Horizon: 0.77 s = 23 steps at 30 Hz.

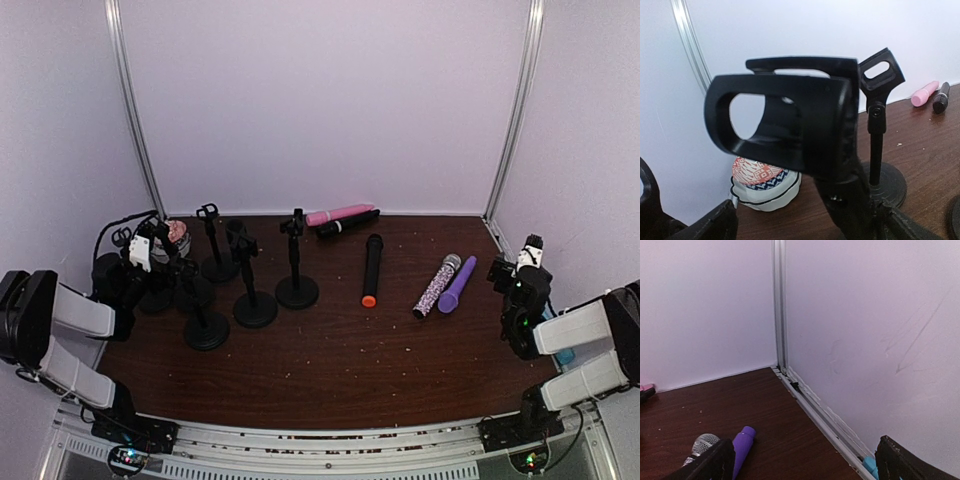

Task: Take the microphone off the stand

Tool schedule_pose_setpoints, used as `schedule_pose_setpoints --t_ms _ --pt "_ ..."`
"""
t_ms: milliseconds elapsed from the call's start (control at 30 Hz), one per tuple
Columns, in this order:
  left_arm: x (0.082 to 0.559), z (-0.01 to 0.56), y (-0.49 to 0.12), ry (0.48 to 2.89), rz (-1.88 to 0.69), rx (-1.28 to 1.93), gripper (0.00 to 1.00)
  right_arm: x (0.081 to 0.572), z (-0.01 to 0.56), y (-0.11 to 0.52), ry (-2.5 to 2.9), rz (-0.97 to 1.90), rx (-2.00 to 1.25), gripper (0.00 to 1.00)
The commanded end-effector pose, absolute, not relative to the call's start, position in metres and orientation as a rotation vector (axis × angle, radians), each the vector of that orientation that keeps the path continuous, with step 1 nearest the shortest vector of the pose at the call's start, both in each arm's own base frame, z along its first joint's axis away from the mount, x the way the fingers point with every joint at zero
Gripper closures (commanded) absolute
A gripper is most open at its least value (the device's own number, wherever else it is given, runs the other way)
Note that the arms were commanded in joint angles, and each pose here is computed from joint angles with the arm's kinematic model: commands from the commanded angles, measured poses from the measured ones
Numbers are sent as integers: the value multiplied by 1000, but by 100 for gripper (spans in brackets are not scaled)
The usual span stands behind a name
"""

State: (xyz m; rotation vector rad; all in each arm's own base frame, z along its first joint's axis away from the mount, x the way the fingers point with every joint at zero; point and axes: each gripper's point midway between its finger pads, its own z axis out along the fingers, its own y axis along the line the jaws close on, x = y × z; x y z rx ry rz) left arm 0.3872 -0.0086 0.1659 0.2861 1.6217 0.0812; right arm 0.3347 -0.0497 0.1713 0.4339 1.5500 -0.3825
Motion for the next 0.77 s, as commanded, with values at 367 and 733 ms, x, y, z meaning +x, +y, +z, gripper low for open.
schedule_pose_setpoints --t_ms 367,733 --pt "388 166 5 1620 102 226 2 357 178 -36 1535 -243 307 0" --pt "388 166 5 1621 102 225 2 357 178 -36 1536 -244 306 0"
